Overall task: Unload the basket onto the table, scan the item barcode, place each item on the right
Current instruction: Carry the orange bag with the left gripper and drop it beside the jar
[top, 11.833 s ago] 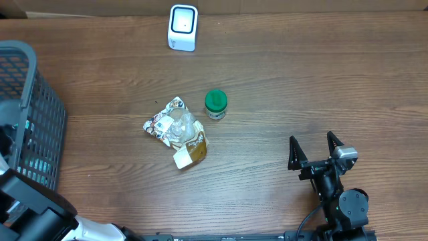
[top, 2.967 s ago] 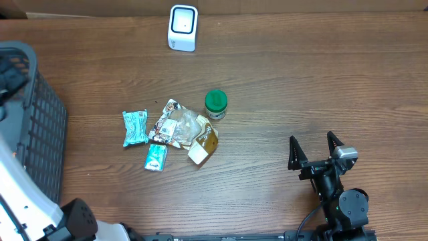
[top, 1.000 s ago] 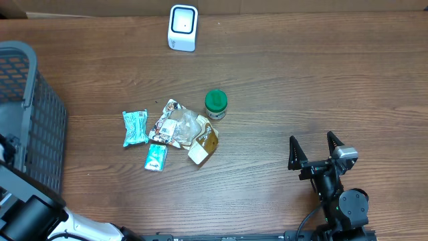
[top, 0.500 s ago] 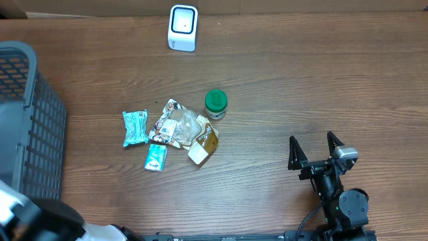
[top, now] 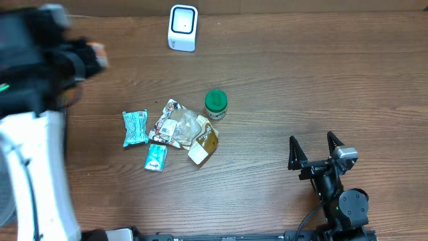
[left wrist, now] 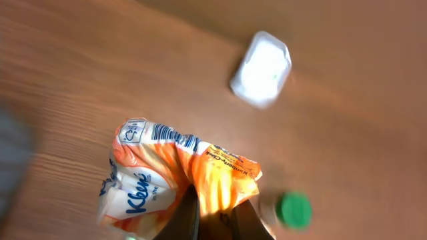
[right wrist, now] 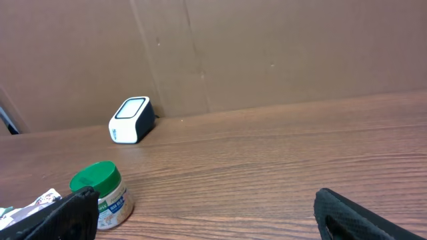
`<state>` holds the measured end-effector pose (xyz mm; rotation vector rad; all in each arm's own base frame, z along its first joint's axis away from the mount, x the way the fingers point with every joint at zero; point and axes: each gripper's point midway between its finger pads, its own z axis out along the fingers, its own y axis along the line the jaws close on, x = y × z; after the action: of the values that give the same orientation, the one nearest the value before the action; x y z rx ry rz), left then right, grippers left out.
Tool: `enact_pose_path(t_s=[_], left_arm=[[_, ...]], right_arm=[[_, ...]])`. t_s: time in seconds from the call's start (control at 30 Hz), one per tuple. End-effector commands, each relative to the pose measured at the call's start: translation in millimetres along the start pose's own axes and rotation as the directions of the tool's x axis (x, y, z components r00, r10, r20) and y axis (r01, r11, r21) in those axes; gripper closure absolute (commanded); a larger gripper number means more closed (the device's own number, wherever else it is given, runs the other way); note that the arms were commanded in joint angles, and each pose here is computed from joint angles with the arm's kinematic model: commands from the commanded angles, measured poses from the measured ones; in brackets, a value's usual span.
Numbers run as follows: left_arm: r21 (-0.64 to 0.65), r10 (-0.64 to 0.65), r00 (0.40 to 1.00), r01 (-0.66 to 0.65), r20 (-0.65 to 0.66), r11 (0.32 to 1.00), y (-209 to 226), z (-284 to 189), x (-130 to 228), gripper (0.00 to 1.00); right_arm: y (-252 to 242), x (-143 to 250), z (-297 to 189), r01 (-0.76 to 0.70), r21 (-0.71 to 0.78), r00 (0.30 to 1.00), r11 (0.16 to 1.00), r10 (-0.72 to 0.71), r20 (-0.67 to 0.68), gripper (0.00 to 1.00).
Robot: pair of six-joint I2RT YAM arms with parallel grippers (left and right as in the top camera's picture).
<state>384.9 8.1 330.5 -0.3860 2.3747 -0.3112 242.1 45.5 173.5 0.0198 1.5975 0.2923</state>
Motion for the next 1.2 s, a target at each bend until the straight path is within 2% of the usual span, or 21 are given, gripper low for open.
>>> enact_pose_path(t_s=[0.0,0.17,0.27,0.33,0.43,0.7,0.83,0.87,1.03,1.17], left_arm=[[0.006,0.141,0.975,-0.142,-0.17,0.99,-31.8,55.4,48.9,0.96],[0.114,0.355,0.882,-0.336,-0.31,0.935,-81.7,124.8,112.0,0.96],[0.123,0.414,0.831,-0.398,-0.372,0.909,-93.2,159.9,141.6,0.96],[0.069,0.408,0.815,-0.419,-0.412,0.905,-87.9,182.6,155.4,0.96],[-0.03,0.334,0.824,-0.39,-0.458,0.92,-72.3,209.4,168.4,0.96],[-0.062,0.28,0.814,-0.359,-0.509,0.931,-58.7,253.3,191.5,0.95],[-0.058,0.286,0.809,-0.365,-0.513,0.929,-60.9,255.3,195.2,0.56],[-0.056,0.288,0.812,-0.364,-0.508,0.93,-61.9,255.8,194.3,0.52],[-0.064,0.26,0.832,-0.332,-0.49,0.941,-67.0,251.5,181.7,0.48],[-0.055,0.244,0.845,-0.306,-0.476,0.951,-76.0,232.1,154.0,0.49]], right_arm=[[1.2,3.0,0.2,0.001,-0.008,1.0,1.0,-0.001,-0.002,0.0],[1.2,3.0,0.2,0.001,-0.008,1.0,1.0,-0.001,-0.002,0.0],[1.2,3.0,0.2,0.001,-0.008,1.0,1.0,-0.001,-0.002,0.0],[1.2,3.0,0.2,0.001,-0.008,1.0,1.0,-0.001,-0.002,0.0],[1.2,3.0,0.2,0.001,-0.008,1.0,1.0,-0.001,-0.002,0.0],[1.2,3.0,0.2,0.001,-0.008,1.0,1.0,-0.001,-0.002,0.0],[1.2,3.0,0.2,0.001,-0.008,1.0,1.0,-0.001,-0.002,0.0],[1.2,3.0,0.2,0.001,-0.008,1.0,1.0,-0.001,-0.002,0.0],[1.2,3.0,0.2,0.001,-0.008,1.0,1.0,-0.001,-0.002,0.0],[1.2,3.0,0.2,0.001,-0.008,1.0,1.0,-0.001,-0.002,0.0]])
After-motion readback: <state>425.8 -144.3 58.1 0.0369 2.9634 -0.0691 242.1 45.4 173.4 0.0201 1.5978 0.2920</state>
